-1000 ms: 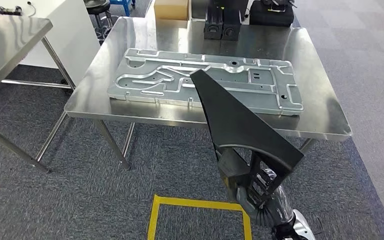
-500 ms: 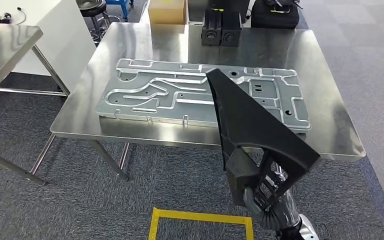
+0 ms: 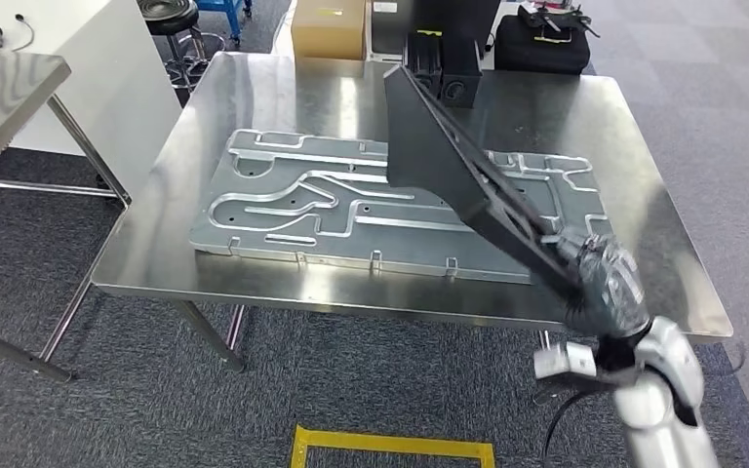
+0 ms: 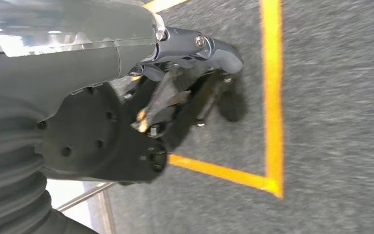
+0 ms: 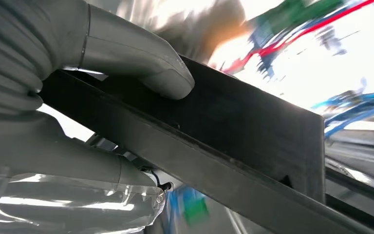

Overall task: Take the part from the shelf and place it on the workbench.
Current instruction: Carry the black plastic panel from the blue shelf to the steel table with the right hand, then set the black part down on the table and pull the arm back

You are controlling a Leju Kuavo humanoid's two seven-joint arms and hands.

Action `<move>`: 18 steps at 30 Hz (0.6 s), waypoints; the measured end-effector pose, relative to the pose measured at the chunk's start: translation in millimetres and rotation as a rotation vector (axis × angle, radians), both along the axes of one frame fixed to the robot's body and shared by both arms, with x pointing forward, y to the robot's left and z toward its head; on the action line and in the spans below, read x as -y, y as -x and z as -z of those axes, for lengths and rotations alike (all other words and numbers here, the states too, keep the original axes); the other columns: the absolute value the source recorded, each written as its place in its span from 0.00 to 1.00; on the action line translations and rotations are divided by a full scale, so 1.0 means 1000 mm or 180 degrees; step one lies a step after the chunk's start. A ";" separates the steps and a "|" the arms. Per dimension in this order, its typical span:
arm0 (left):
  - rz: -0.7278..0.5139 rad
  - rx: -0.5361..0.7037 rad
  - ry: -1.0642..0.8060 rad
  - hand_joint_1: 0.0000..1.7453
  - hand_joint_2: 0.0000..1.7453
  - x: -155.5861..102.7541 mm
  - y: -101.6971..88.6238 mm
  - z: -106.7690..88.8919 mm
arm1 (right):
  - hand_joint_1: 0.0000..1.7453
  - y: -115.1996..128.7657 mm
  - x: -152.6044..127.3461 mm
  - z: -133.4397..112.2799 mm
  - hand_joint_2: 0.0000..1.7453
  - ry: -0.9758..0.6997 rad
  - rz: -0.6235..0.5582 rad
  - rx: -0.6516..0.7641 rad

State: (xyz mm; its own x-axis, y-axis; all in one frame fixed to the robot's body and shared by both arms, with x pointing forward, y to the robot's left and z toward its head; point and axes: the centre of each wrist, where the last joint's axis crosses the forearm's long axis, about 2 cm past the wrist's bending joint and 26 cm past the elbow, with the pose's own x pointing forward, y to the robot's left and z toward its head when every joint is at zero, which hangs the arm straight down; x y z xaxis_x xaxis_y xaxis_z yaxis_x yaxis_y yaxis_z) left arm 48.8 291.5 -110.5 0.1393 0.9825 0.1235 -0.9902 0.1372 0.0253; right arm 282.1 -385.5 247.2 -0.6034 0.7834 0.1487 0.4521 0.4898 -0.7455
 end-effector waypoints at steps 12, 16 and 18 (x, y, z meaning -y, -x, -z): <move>0.0158 0.0009 -0.0169 0.00 1.00 0.001 -0.008 -0.001 | 1.00 -0.121 0.088 -0.164 1.00 0.1239 0.1708 0.0509; 0.0174 0.0025 -0.0180 0.00 1.00 0.000 -0.009 -0.001 | 1.00 -0.143 0.089 -0.156 1.00 0.1310 0.1742 0.0390; 0.0177 0.0022 -0.0179 0.00 1.00 0.000 -0.008 -0.001 | 1.00 -0.154 0.085 -0.136 1.00 0.1342 0.1753 0.0285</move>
State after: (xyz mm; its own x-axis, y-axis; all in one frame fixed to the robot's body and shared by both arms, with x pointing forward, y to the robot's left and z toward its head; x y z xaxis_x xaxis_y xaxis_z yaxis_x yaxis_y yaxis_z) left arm 57.1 291.1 -109.3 0.1924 0.9648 0.1794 -0.9813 0.1906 0.0276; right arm 436.6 -470.6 382.9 -0.0975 0.9588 -0.2670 0.6202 -0.1512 -0.7697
